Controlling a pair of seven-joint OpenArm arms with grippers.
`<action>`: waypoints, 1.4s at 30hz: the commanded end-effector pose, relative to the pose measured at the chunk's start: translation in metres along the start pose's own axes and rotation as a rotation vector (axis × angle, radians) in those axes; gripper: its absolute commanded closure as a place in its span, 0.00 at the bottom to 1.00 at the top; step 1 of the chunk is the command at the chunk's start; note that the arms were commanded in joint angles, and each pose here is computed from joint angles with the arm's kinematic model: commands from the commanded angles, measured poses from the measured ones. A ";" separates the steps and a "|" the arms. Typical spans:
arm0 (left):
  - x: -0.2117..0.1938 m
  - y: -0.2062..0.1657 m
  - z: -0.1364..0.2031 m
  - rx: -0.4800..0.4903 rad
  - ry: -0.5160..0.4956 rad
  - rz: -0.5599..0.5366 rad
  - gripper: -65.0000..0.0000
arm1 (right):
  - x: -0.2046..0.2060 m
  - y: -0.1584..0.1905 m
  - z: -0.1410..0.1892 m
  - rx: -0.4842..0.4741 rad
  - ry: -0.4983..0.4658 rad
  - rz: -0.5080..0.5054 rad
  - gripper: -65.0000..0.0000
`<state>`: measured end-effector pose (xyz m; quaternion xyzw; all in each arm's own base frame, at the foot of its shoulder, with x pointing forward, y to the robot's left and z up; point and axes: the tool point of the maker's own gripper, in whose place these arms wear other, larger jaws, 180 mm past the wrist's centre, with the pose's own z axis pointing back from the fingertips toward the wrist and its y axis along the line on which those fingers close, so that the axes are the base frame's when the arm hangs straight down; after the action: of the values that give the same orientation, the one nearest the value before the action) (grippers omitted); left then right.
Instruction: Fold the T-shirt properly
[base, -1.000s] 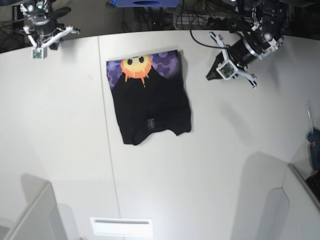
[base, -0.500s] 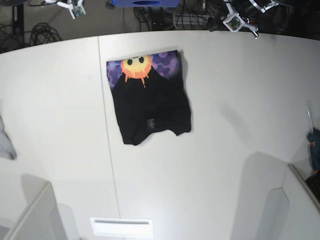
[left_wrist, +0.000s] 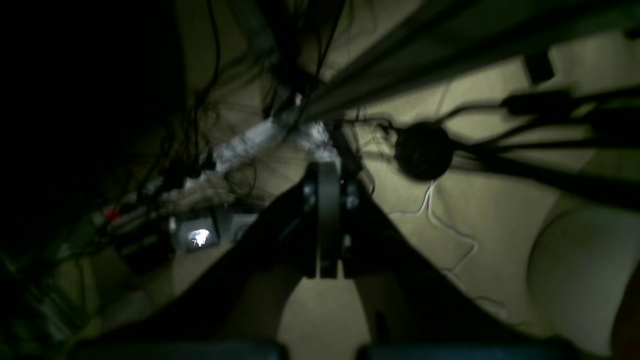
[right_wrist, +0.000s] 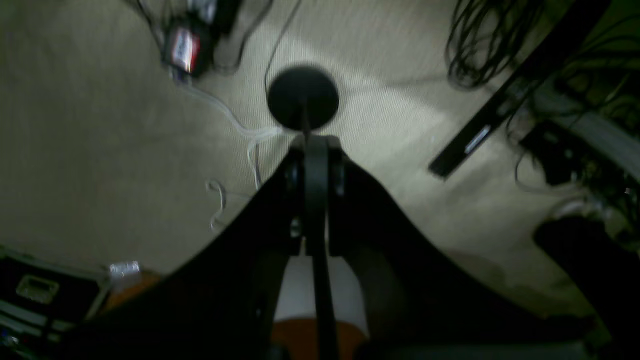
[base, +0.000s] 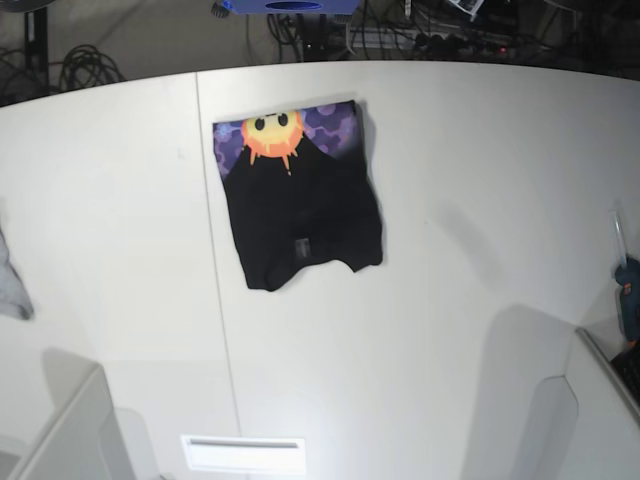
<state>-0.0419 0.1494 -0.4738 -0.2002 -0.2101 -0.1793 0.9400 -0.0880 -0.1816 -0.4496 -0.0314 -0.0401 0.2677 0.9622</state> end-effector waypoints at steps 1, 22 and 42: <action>-0.009 -0.004 0.003 -0.014 0.010 0.025 1.00 | -0.010 -0.002 -0.001 -0.011 0.026 0.009 1.00; -0.112 0.016 -0.074 0.054 0.193 0.154 1.00 | -0.045 0.021 -0.096 0.182 0.249 -0.085 1.00; -0.129 0.033 -0.110 -0.049 0.450 -0.004 1.00 | -0.040 0.082 -0.186 0.106 0.092 -0.311 1.00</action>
<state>-0.0940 0.1580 -0.6375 -0.1748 0.0017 -0.2285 0.9577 -0.1393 -0.1362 -0.6455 0.0157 0.0096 0.1132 0.9934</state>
